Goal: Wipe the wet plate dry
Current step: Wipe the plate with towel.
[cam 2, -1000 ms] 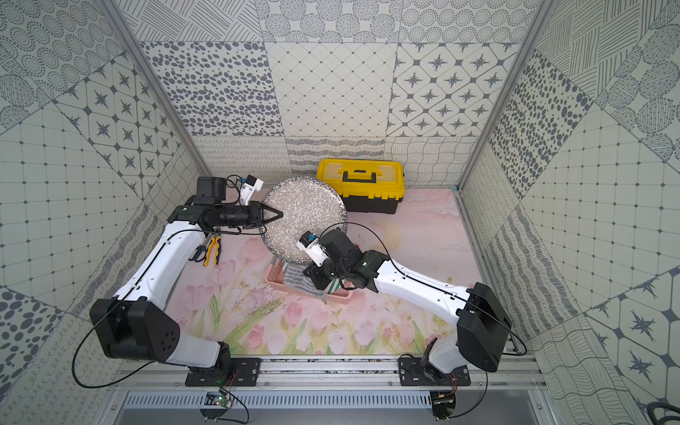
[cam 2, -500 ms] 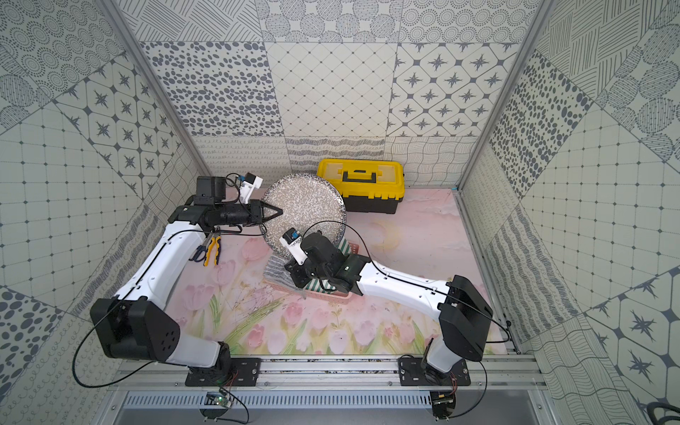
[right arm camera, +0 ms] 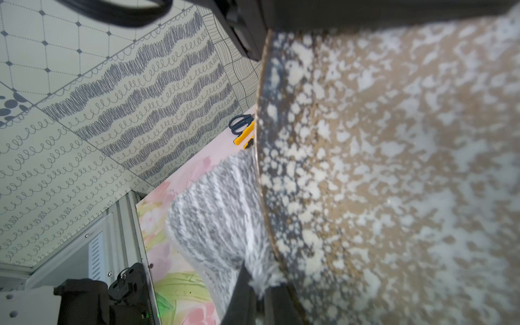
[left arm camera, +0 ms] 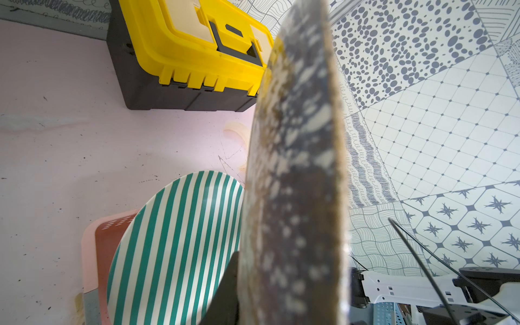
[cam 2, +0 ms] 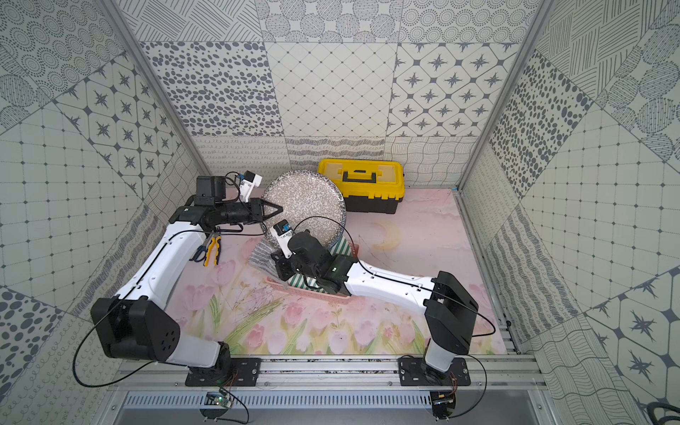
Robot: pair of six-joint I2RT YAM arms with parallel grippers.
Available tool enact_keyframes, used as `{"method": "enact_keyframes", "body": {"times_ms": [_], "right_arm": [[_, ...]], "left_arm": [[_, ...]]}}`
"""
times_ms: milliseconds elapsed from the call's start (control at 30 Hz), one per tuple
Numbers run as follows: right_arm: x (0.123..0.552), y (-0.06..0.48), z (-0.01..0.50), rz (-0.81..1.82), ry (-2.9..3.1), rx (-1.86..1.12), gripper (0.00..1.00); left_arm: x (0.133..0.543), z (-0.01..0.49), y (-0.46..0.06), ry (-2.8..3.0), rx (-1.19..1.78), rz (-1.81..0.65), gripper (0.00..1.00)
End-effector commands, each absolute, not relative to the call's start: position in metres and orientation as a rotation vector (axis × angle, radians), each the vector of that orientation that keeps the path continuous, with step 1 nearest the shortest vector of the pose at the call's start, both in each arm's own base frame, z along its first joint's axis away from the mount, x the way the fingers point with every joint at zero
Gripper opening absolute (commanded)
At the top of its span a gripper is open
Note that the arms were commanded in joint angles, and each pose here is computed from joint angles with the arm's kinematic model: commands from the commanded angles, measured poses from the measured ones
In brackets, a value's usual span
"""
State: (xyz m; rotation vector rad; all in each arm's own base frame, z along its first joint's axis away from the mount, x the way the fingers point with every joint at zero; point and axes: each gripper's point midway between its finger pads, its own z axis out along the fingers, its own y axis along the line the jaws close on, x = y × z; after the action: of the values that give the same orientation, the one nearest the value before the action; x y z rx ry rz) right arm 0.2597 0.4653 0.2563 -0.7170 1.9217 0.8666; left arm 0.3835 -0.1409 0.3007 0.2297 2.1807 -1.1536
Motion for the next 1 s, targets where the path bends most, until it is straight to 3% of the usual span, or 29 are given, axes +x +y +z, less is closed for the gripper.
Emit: {"method": "enact_keyframes", "body": {"times_ms": [0, 267, 567, 967], "right_arm": [[0.323, 0.445, 0.336, 0.794, 1.713, -0.391, 0.00], [0.329, 0.451, 0.360, 0.814, 1.655, -0.364, 0.00], [0.294, 0.412, 0.368, 0.892, 1.623, -0.442, 0.00], [0.296, 0.263, 0.266, 0.604, 1.962, -0.095, 0.00]], "left_arm": [[0.339, 0.331, -0.167, 2.100, 0.364, -1.530, 0.00], [0.339, 0.330, -0.166, 2.101, 0.360, -1.517, 0.00], [0.350, 0.328, -0.160, 2.108, 0.347, -1.432, 0.00], [0.368, 0.347, -0.155, 2.055, 0.362, -1.382, 0.00]]}}
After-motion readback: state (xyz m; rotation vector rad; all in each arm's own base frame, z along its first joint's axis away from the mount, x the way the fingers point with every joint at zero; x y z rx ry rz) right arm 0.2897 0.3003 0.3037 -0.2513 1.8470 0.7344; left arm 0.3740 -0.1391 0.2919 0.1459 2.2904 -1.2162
